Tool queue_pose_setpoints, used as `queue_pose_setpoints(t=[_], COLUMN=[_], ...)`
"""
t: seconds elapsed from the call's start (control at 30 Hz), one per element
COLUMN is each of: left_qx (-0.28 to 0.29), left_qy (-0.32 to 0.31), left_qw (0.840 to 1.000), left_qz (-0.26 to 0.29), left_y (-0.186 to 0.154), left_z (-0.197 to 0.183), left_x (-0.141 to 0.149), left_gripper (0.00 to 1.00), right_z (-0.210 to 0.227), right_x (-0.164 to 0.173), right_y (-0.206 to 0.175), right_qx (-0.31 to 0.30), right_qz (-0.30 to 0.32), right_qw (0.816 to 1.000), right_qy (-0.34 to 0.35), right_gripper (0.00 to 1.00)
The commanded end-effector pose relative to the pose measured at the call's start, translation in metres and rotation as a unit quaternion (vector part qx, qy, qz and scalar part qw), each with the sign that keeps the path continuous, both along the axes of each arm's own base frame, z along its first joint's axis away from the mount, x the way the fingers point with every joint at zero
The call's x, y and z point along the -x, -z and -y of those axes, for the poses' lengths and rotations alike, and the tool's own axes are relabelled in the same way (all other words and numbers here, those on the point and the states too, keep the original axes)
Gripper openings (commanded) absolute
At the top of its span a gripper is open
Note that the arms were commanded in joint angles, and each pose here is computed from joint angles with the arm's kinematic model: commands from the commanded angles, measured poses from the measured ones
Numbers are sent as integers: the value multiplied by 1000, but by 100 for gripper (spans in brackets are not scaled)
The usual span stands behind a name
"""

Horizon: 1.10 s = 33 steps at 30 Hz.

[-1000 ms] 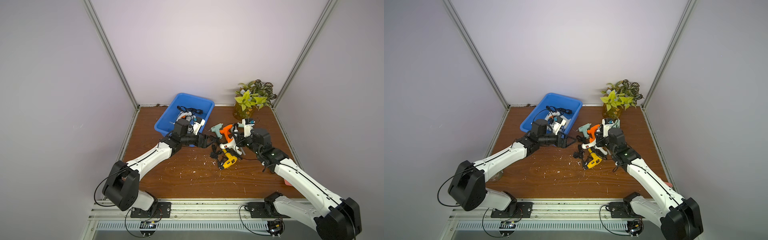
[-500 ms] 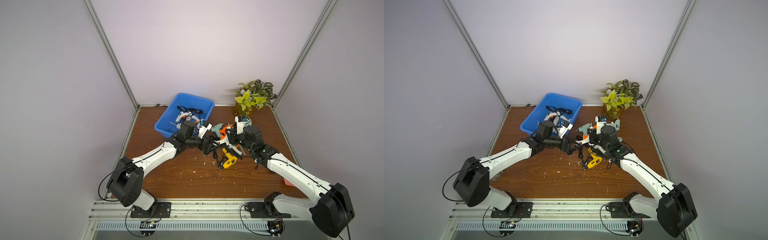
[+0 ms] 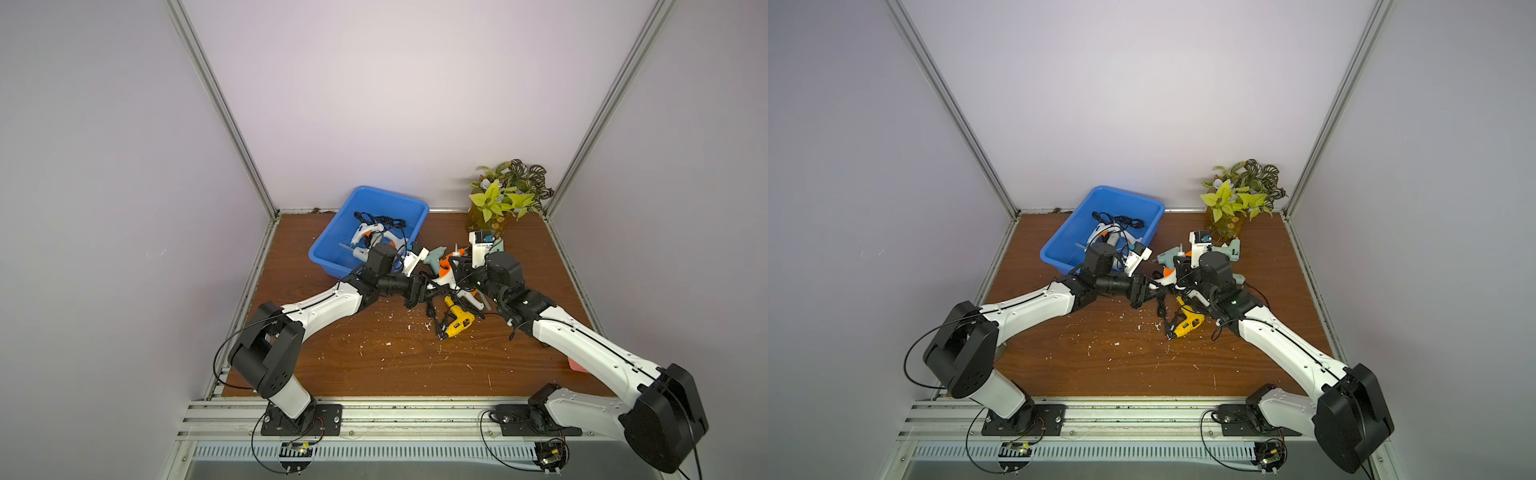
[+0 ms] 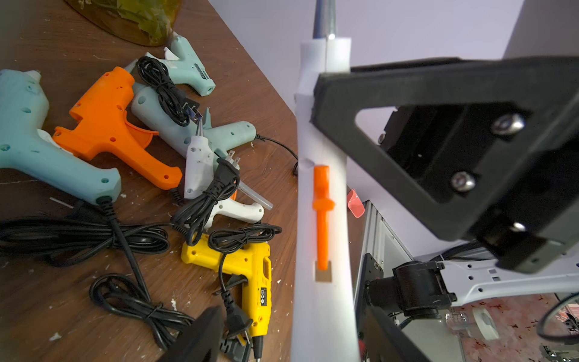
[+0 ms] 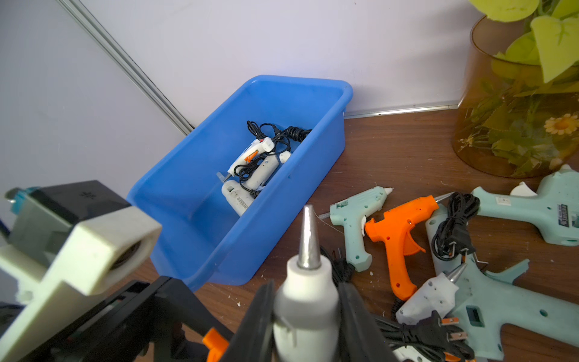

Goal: Put the hot melt glue gun into the storage box
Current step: Pick up the hot melt adhesive gun from the center of the board.

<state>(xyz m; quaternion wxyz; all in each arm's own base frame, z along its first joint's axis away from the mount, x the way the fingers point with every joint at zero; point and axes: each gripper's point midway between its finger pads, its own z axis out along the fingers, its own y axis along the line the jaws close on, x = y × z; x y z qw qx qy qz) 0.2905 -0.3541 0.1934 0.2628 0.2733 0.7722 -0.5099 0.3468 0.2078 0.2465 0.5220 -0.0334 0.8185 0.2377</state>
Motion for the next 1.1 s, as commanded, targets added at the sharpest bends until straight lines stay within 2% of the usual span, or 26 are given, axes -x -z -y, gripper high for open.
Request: queue_pose_setpoints(t=[0.0,0.37,0.77,0.83,0.93,1.07], left_qx=[26,31,22,21,21,6], left_qy=[17,14,6,3,-8,-37], left_qw=[999,999,1000,1000,999,998], left_qz=[11,8,11,14,24,55], left_y=[-15,-16,-15,-16,-21,-32], left_z=[12,13,11,10,8,2], left_x=[2,1,1,0,-3,-12], left_gripper=[71,45,7,4,0,0], right_z=[-4,0,10,11,14,25], right_x=[-7,-5,1,2,3,6], right_y=[-39,-40,-49,-51,-51,-50], right_qx=[-36,-32,-34,-34,-34,-22], right_qz=[45,49,66,68,69,66], right_qw=[998,998,997,997,996,996], right_qy=[10,17,33,33,38,60], right_gripper=[0,0,1,10,31,56])
